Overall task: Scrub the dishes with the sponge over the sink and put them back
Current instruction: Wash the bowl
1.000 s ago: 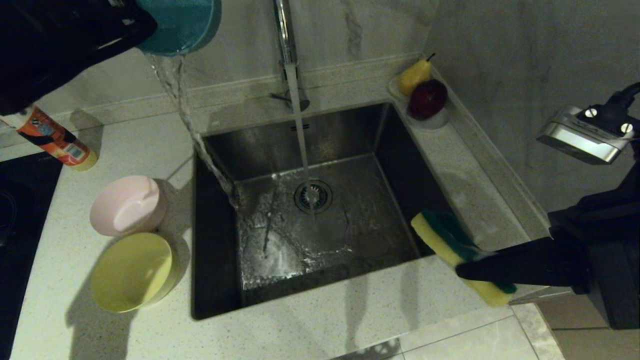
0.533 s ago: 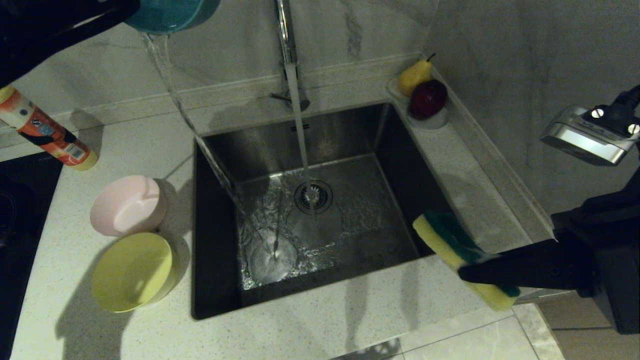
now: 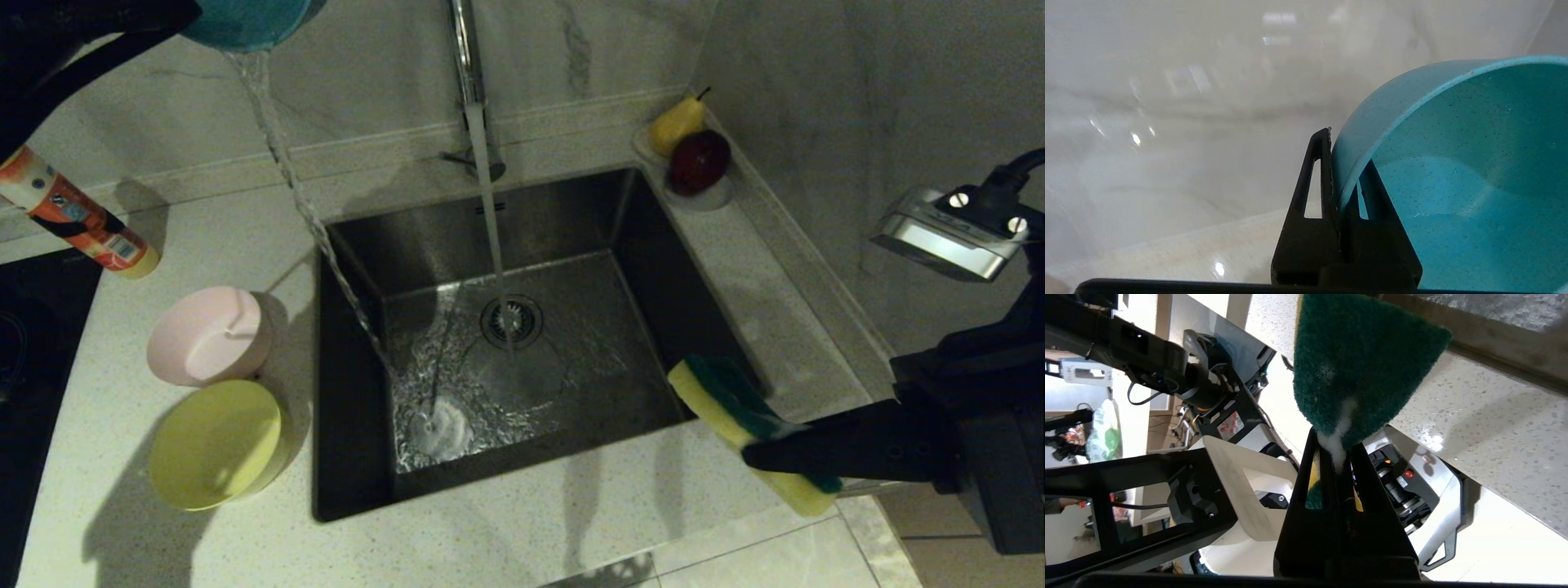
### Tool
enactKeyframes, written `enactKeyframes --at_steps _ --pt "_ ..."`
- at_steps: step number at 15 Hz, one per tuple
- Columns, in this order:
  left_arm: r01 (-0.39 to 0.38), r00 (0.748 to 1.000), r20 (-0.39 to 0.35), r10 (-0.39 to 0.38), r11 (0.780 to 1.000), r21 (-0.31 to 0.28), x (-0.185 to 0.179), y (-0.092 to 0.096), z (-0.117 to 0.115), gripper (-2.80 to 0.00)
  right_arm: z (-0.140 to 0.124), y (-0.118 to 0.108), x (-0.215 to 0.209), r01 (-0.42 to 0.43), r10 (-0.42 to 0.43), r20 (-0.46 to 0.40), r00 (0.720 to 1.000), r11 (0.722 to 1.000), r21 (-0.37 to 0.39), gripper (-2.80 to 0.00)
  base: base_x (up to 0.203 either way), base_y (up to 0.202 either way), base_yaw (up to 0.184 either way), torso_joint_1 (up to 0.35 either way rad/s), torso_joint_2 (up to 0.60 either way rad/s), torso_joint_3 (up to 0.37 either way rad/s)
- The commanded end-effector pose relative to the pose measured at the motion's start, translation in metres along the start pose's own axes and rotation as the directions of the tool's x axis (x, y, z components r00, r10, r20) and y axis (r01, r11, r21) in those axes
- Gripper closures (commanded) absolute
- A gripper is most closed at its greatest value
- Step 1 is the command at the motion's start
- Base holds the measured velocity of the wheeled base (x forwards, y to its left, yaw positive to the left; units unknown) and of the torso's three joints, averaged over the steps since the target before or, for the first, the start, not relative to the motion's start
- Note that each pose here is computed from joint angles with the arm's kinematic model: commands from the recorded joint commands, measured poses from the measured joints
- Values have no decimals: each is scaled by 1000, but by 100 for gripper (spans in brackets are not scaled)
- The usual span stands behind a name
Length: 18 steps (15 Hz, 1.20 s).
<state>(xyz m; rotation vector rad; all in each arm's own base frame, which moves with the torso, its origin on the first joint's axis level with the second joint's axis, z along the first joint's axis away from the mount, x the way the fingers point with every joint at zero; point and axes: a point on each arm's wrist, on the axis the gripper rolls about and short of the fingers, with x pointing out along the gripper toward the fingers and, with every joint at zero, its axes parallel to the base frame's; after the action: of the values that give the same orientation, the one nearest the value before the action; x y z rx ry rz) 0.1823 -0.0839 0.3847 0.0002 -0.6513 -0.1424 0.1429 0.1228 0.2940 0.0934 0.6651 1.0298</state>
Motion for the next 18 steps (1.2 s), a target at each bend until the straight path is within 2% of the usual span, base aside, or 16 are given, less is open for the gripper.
enactKeyframes --at_steps 1,4,7,11,14,15,16,17,18 --pt "-7 1000 24 7 1000 5 -1 1 4 0 0 -1 2 -3 3 -8 1000 1000 4 0 0 0 0 0 0 0" --pt "-27 996 85 23 999 47 -5 3 8 0 1 -1 3 -11 11 -8 1000 1000 4 0 0 0 0 0 0 0" --pt "-34 994 108 26 997 76 -10 5 12 0 1 0 2 -10 10 -3 1000 1000 3 0 0 0 0 0 0 0" --pt "-26 996 91 19 997 77 -12 5 8 0 1 -1 4 -9 9 -9 1000 1000 6 0 0 0 0 0 0 0" --pt "-21 999 -22 23 995 101 -10 -1 -19 0 1 0 1 -13 13 -2 1000 1000 1 0 0 0 0 0 0 0" --pt "-16 993 -114 30 993 121 -12 -5 -37 0 2 3 -1 -20 20 6 1000 1000 -6 0 0 0 0 0 0 0" --pt "-5 979 -200 32 991 134 -14 -7 -49 0 3 4 -2 -23 23 11 1000 1000 -12 0 0 0 0 0 0 0" --pt "14 954 -300 21 994 113 -16 -8 -58 0 6 6 -2 -28 29 18 999 999 -21 0 0 0 0 0 0 0" --pt "18 918 -397 7 998 59 -20 -9 -63 0 9 6 -1 -30 31 22 999 999 -23 0 0 0 0 0 0 0"
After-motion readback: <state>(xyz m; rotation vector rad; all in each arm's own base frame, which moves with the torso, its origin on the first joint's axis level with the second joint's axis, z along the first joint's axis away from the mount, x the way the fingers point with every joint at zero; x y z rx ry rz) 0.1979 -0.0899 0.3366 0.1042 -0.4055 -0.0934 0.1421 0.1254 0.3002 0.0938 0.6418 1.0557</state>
